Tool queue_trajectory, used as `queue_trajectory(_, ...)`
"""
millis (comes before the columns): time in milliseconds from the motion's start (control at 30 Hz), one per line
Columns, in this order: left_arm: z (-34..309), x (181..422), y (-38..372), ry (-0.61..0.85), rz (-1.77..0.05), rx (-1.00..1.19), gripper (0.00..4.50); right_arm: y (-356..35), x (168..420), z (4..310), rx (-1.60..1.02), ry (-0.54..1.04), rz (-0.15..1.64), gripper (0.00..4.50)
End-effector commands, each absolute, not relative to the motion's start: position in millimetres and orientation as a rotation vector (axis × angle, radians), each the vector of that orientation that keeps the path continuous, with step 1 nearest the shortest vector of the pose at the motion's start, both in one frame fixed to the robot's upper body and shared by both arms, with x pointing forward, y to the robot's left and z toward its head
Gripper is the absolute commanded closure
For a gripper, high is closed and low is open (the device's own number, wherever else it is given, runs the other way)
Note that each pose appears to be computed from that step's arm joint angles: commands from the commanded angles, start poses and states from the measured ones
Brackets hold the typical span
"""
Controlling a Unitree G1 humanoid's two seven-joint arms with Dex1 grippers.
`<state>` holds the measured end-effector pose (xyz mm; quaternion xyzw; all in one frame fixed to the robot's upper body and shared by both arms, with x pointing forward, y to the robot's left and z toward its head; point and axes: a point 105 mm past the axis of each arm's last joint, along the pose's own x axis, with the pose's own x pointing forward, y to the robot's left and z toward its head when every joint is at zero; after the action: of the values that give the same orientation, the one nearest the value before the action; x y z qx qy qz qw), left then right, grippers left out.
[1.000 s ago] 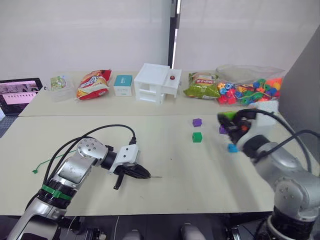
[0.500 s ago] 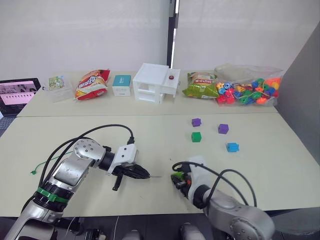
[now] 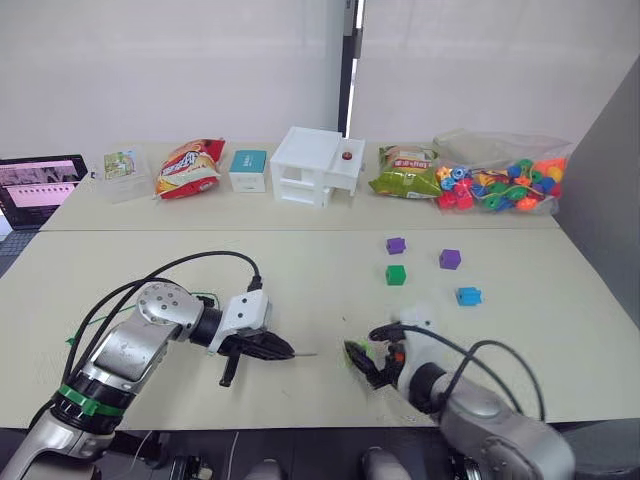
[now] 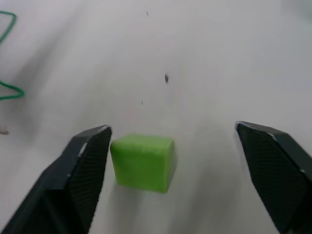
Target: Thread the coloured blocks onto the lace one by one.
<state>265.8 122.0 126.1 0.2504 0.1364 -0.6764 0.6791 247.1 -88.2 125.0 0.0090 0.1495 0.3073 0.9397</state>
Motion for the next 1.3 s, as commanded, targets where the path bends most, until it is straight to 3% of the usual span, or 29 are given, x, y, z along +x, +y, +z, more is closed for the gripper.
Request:
queue_trajectory(33,136,263,119,0.254,-1.494,0.556,4.5,-84,224,164,-0.048,0.234,1.034,0.12)
queue_trajectory(133,135,261,118,0.257,-1.482,0.552,4.5,-92,222,165,-0.17,0.302,1.3,0.12)
queue_trajectory(300,129,257,120,0.295,-1.457,0.58,4.5,-97,255,151,-0.512,0.262,1.476,0.12)
queue_trajectory(467,130,251,117,0.357,-1.417,0.557,4.5,-98,271,127,-0.704,0.259,1.625,0.12)
queue_trajectory(733,129,241,111,0.493,-1.363,0.554,4.5,-95,287,107,-0.731,0.303,1.643,0.12)
queue_trajectory(1067,115,250,107,0.58,-1.321,0.543,4.5,-89,290,102,-0.683,0.338,1.576,0.12)
queue_trajectory(1167,111,254,102,0.567,-1.332,0.564,4.5,-89,291,99,-0.694,0.348,1.551,0.88)
queue_trajectory(1300,109,263,94,0.537,-1.33,0.579,4.5,-85,289,96,-0.665,0.352,1.533,2.29)
